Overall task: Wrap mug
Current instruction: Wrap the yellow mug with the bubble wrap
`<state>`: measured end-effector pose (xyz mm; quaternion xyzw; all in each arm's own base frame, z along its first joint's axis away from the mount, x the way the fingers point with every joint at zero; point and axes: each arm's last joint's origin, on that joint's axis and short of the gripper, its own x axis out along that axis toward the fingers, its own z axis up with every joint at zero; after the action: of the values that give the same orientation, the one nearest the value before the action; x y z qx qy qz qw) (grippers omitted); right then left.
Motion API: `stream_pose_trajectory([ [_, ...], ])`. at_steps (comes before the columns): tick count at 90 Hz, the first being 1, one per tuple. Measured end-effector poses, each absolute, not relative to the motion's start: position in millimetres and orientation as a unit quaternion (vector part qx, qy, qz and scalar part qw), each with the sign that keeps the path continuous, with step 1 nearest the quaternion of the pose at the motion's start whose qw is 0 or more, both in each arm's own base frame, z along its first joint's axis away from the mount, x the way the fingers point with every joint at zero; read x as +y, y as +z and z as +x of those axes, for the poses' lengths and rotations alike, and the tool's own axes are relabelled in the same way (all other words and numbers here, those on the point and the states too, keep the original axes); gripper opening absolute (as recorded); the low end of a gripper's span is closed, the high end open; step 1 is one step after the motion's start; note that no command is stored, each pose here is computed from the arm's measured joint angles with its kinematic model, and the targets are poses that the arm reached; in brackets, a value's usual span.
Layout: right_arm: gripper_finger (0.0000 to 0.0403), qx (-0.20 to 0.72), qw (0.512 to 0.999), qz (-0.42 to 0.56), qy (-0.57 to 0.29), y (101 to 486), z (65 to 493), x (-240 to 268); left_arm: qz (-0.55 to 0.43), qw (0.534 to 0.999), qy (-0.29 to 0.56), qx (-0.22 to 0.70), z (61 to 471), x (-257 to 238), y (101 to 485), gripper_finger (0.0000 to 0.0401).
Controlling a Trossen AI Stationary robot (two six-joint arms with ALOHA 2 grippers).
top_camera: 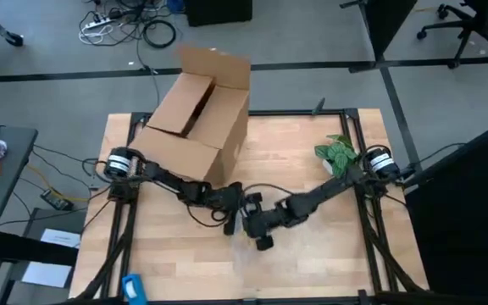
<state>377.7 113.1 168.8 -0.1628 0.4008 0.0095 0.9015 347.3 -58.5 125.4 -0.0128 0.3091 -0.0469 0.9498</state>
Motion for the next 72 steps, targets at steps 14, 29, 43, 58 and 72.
stream_pose_trajectory([
  [14, 0.0001, 0.41, 0.896, -0.171, 0.022, 166, 382, 98, -0.001, 0.949, -0.003, 0.316, 317, -56, 141, 0.0048],
  [29, 0.0, 0.408, 0.891, -0.198, 0.03, 166, 384, 91, 0.0, 0.948, 0.028, 0.316, 295, -53, 149, 0.0048],
  [43, 0.0, 0.425, 0.876, -0.223, 0.054, 175, 387, 92, -0.015, 0.935, 0.035, 0.352, 278, -60, 151, 0.0048],
  [58, 0.0, 0.421, 0.874, -0.229, 0.079, 184, 391, 97, -0.001, 0.926, 0.066, 0.371, 262, -77, 157, 0.0048],
  [72, 0.0, 0.402, 0.879, -0.222, 0.13, 187, 392, 107, 0.015, 0.913, 0.088, 0.399, 249, -89, 154, 0.0048],
])
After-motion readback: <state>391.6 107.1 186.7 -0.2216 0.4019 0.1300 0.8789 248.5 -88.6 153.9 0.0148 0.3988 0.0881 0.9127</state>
